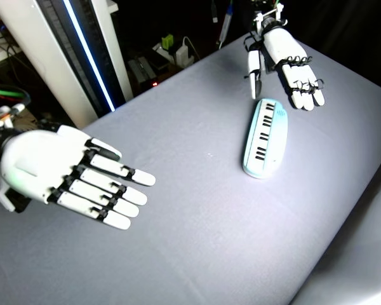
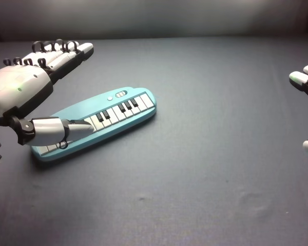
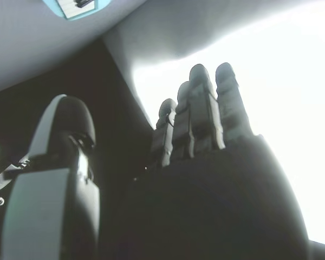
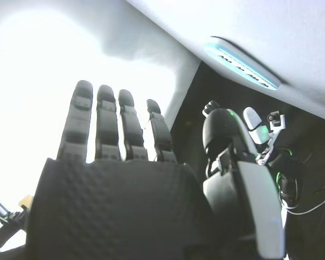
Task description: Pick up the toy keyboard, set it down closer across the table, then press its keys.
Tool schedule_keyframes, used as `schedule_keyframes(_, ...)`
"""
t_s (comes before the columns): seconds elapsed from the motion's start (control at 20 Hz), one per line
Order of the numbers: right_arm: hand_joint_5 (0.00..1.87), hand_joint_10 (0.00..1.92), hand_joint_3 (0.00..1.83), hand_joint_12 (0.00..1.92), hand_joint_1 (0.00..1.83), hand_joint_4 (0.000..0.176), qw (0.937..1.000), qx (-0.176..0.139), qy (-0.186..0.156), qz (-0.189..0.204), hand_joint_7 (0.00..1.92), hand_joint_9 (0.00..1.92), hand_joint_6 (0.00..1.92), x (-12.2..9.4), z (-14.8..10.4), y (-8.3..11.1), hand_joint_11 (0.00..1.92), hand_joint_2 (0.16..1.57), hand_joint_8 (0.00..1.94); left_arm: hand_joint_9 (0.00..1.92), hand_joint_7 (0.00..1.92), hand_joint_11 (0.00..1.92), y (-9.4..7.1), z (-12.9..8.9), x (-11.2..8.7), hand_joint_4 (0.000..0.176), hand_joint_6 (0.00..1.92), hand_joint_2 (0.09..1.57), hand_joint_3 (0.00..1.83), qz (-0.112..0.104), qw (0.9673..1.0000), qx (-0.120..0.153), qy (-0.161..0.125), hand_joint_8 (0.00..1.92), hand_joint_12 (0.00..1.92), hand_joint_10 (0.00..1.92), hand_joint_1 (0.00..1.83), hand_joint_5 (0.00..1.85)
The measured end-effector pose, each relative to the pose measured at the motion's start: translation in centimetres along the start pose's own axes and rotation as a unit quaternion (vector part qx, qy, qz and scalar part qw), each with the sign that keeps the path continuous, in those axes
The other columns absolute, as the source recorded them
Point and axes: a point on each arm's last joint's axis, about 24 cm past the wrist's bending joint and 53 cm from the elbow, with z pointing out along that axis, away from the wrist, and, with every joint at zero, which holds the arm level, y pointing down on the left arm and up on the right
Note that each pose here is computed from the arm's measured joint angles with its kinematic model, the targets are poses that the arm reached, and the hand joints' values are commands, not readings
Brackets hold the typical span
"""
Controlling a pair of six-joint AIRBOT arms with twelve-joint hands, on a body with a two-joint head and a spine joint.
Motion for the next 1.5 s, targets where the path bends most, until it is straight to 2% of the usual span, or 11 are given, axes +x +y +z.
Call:
schedule_keyframes(0.15, 0.00, 0.00, 0.01, 0.00, 0.24, 0.043, 1.0000, 0.000, 0.000, 0.000, 0.00, 0.00, 0.00, 0.0, 0.0, 0.0, 0.00, 1.31, 0.00, 0.00, 0.00, 0.00, 0.0, 0.0, 0.0, 0.070, 0.00, 1.04, 0.00, 0.000, 1.0000, 0.000, 0.000, 0.00, 0.00, 0.00, 0.75, 0.00)
schedule_keyframes(0.3, 0.00, 0.00, 0.01, 0.00, 0.24, 0.010, 1.0000, 0.000, 0.000, 0.000, 0.00, 0.00, 0.00, 0.0, 0.0, 0.0, 0.00, 1.32, 0.00, 0.00, 0.00, 0.00, 0.5, 0.3, 0.5, 0.084, 0.00, 1.02, 0.00, -0.001, 1.0000, -0.004, 0.005, 0.00, 0.00, 0.00, 0.72, 0.00)
schedule_keyframes(0.45, 0.00, 0.00, 0.01, 0.00, 0.21, 0.013, 1.0000, -0.001, 0.000, 0.000, 0.00, 0.00, 0.00, 0.0, 0.0, 0.1, 0.00, 1.33, 0.00, 0.00, 0.00, 0.00, 2.3, 1.7, 1.4, 0.136, 0.00, 0.96, 0.00, -0.005, 0.9992, -0.033, 0.024, 0.00, 0.00, 0.00, 0.72, 0.00)
schedule_keyframes(0.8, 0.00, 0.00, 0.00, 0.00, 0.23, 0.027, 1.0000, 0.002, 0.001, 0.001, 0.00, 0.00, 0.00, 0.1, -0.1, -0.1, 0.00, 1.32, 0.00, 0.00, 0.00, 0.00, 6.7, 3.6, 3.8, 0.107, 0.00, 0.95, 0.00, -0.009, 0.9919, -0.105, 0.071, 0.00, 0.00, 0.00, 0.72, 0.00)
schedule_keyframes(1.0, 0.00, 0.00, 0.00, 0.00, 0.23, 0.034, 1.0000, 0.003, 0.005, 0.002, 0.00, 0.00, 0.00, 0.4, -0.2, -0.3, 0.00, 1.32, 0.00, 0.00, 0.00, 0.00, 8.8, 3.9, 5.0, 0.128, 0.00, 0.93, 0.00, -0.005, 0.9859, -0.141, 0.090, 0.00, 0.00, 0.00, 0.72, 0.00)
schedule_keyframes(1.15, 0.00, 0.00, 0.00, 0.00, 0.23, 0.002, 0.9999, 0.005, 0.006, 0.012, 0.00, 0.00, 0.00, 0.6, -0.2, -0.3, 0.00, 1.33, 0.00, 0.00, 0.00, 0.00, 9.7, 4.1, 5.3, 0.147, 0.00, 0.90, 0.00, -0.008, 0.9836, -0.155, 0.092, 0.00, 0.00, 0.00, 0.78, 0.00)
schedule_keyframes(1.3, 0.00, 0.00, 0.00, 0.00, 0.25, 0.000, 0.9998, 0.005, 0.009, 0.014, 0.00, 0.00, 0.00, 0.8, -0.3, -0.4, 0.00, 1.34, 0.00, 0.00, 0.00, 0.00, 10.1, 4.2, 5.6, 0.143, 0.00, 0.93, 0.00, -0.022, 0.9819, -0.164, 0.092, 0.00, 0.00, 0.00, 0.86, 0.00)
schedule_keyframes(1.35, 0.00, 0.00, 0.00, 0.00, 0.26, 0.000, 0.9998, 0.006, 0.008, 0.015, 0.00, 0.00, 0.00, 0.8, -0.3, -0.5, 0.00, 1.34, 0.00, 0.42, 0.20, 0.36, 10.0, 4.3, 5.5, 0.054, 0.01, 1.09, 0.00, -0.031, 0.9819, -0.164, 0.090, 0.02, 1.39, 0.36, 1.13, 0.05)
schedule_keyframes(1.4, 0.00, 0.00, 0.00, 0.00, 0.26, 0.000, 0.9998, 0.006, 0.008, 0.016, 0.00, 0.00, 0.00, 0.7, -0.3, -0.5, 0.00, 1.34, 0.00, 0.42, 0.20, 0.36, 10.0, 4.3, 5.4, 0.054, 0.01, 1.09, 0.00, -0.031, 0.9823, -0.162, 0.088, 0.02, 1.39, 0.36, 1.13, 0.05)
schedule_keyframes(1.45, 0.00, 0.00, 0.00, 0.00, 0.25, 0.000, 0.9998, 0.006, 0.008, 0.019, 0.00, 0.00, 0.00, 0.7, -0.3, -0.5, 0.00, 1.34, 0.00, 0.49, 0.32, 0.49, 9.6, 4.5, 5.1, 0.035, 0.01, 1.09, 0.00, -0.025, 0.9845, -0.153, 0.082, 0.02, 1.47, 0.63, 1.16, 0.14)
schedule_keyframes(1.5, 0.00, 0.00, 0.01, 0.00, 0.21, 0.000, 0.9997, 0.006, 0.008, 0.021, 0.00, 0.00, 0.00, 0.7, -0.3, -0.5, 0.00, 1.35, 0.00, 0.40, 0.47, 0.37, 9.2, 4.8, 4.6, 0.000, 0.29, 1.13, 0.01, -0.023, 0.9864, -0.145, 0.075, 0.27, 1.74, 1.13, 1.23, 0.35)
